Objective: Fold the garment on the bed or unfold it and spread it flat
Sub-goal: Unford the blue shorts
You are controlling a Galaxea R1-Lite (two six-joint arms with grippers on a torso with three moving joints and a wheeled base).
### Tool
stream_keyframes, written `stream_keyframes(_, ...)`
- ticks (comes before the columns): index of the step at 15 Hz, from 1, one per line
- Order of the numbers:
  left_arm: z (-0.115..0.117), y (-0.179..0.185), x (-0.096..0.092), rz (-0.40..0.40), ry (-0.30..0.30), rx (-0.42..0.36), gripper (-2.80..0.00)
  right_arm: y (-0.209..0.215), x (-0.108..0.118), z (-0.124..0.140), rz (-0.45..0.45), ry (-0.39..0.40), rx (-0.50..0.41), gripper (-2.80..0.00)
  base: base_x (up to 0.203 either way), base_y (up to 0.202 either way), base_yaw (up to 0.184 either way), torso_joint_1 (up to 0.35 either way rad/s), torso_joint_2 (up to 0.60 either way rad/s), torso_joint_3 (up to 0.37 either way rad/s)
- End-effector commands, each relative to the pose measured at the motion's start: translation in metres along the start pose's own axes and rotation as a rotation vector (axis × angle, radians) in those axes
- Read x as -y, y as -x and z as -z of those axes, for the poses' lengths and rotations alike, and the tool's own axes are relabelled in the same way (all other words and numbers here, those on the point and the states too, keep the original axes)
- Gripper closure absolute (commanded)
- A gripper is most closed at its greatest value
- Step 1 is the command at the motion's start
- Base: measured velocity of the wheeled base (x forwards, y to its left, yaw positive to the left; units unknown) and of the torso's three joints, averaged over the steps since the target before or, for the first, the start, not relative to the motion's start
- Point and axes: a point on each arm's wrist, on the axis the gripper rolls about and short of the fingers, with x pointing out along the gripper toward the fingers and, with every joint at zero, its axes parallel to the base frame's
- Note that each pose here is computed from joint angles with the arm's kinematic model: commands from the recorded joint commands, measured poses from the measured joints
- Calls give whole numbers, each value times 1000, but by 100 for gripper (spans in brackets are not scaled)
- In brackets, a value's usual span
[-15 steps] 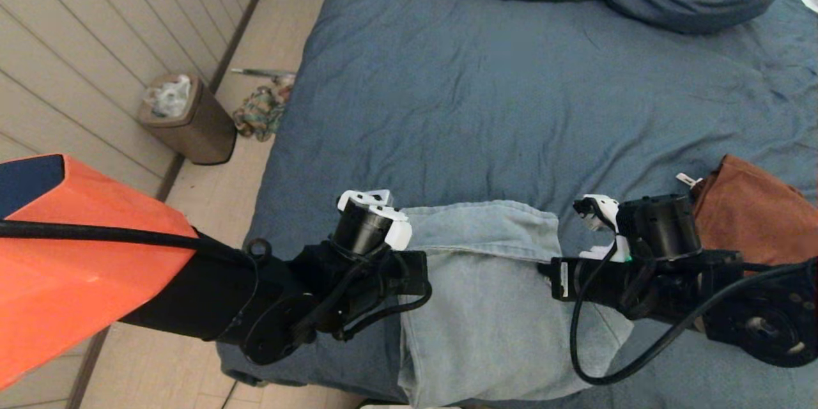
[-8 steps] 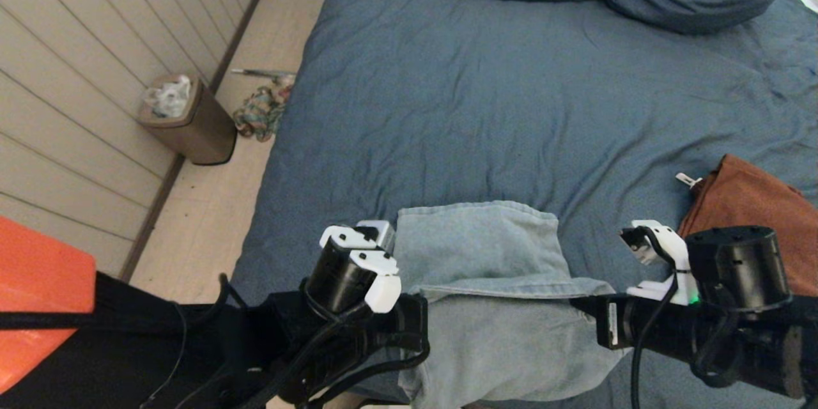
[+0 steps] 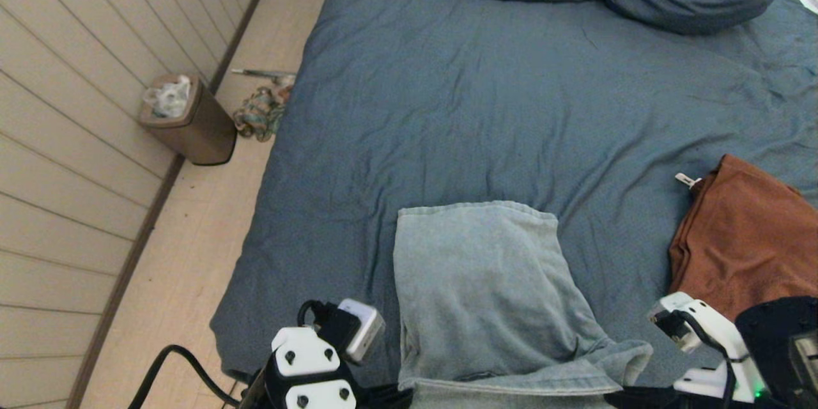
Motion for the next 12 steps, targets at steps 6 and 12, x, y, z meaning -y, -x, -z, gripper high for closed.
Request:
stream_keyframes(6, 13, -1, 3, 17, -24, -42, -280, 0, -8, 16, -53, 61, -46, -280, 0, 0, 0, 0, 0, 0)
stream_keyframes(12, 12, 3, 3, 30, -22, -13, -280, 2, -7, 18, -57, 71, -34, -280, 0, 0, 0, 0, 0, 0)
